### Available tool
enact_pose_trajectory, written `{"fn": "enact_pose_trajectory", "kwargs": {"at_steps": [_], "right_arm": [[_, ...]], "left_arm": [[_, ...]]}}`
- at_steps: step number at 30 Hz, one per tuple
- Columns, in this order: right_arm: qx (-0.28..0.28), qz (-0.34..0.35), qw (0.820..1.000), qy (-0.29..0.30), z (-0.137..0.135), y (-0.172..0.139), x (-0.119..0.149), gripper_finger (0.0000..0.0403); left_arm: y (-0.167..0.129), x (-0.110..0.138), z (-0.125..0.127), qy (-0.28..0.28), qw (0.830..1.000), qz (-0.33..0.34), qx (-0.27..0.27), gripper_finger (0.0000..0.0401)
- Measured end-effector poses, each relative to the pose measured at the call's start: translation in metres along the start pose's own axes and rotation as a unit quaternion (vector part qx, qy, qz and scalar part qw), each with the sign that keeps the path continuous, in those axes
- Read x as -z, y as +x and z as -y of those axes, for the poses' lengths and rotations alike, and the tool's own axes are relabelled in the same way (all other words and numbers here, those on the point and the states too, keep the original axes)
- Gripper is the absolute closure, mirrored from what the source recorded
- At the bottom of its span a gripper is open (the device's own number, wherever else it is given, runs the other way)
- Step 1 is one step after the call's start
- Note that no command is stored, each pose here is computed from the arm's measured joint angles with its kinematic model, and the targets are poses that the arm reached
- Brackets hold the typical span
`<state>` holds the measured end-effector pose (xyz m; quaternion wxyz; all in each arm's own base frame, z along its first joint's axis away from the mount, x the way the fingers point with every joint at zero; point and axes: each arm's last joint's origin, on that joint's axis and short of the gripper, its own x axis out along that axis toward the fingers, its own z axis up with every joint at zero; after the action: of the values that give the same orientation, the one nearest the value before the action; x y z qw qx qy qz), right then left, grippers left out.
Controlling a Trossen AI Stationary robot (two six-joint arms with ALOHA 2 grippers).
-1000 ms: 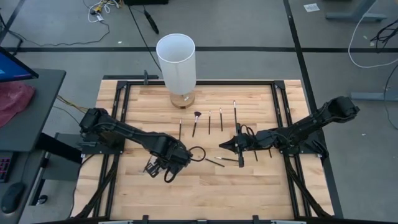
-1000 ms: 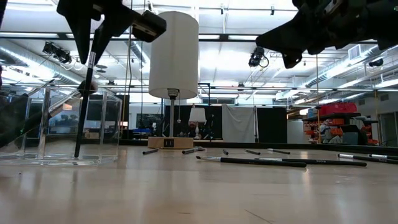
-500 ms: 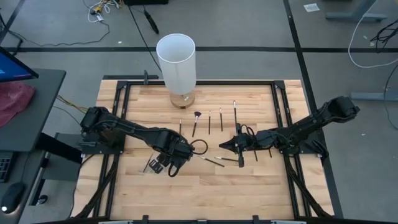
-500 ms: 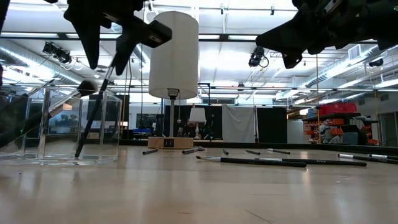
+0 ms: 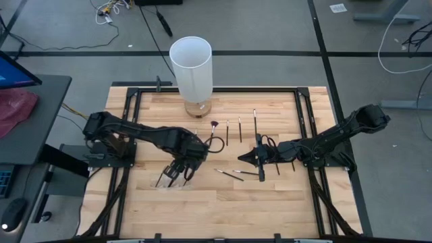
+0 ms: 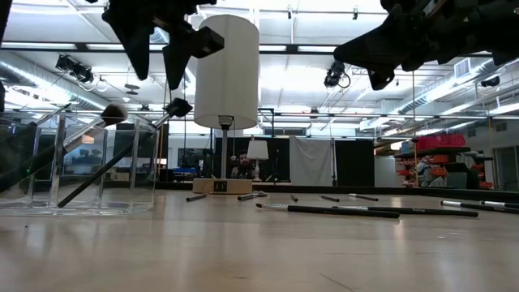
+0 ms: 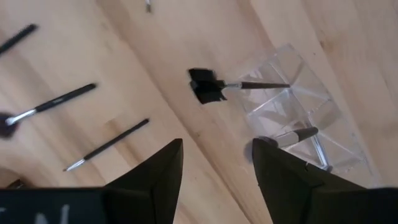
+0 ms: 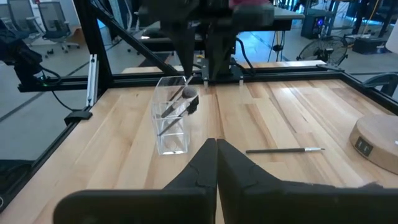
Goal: Put items in baskets/containers
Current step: Put the eyeshadow brush in the transparent organizer
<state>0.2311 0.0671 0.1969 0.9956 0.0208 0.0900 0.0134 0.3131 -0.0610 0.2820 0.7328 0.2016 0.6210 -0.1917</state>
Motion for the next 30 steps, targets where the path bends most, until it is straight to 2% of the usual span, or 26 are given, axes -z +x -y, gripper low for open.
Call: {"fn": "enact_pose_trajectory", "kwargs": {"at_steps": [7,13,16,20,24,30], "right_arm": [[0.001,-0.007,1.0,0.017,0.0,0.0,0.002,0.0397],[0.005,-0.036,0.998,0.043,-0.001,0.008,0.014,0.0397],[0.011,-0.062,0.996,0.062,-0.002,0.014,0.026,0.0397],[0.006,-0.1,0.992,0.079,-0.003,0.02,0.042,0.038],[-0.01,-0.133,0.988,0.079,-0.006,0.024,0.055,0.0334],[-0.009,-0.184,0.983,0.019,-0.017,0.022,0.075,0.0257]], "left_arm": [[-0.033,0.011,0.004,-0.043,0.997,0.062,-0.029,0.0204],[-0.059,0.015,0.005,-0.061,0.981,0.172,-0.063,0.0204],[-0.053,0.019,0.006,-0.061,0.968,0.229,-0.082,0.0204],[-0.023,0.029,0.003,-0.081,0.95,0.284,-0.102,0.0204],[0.018,0.038,-0.004,-0.123,0.914,0.365,-0.123,0.0204],[0.056,0.051,-0.007,-0.175,0.845,0.479,-0.159,0.0204]]}}
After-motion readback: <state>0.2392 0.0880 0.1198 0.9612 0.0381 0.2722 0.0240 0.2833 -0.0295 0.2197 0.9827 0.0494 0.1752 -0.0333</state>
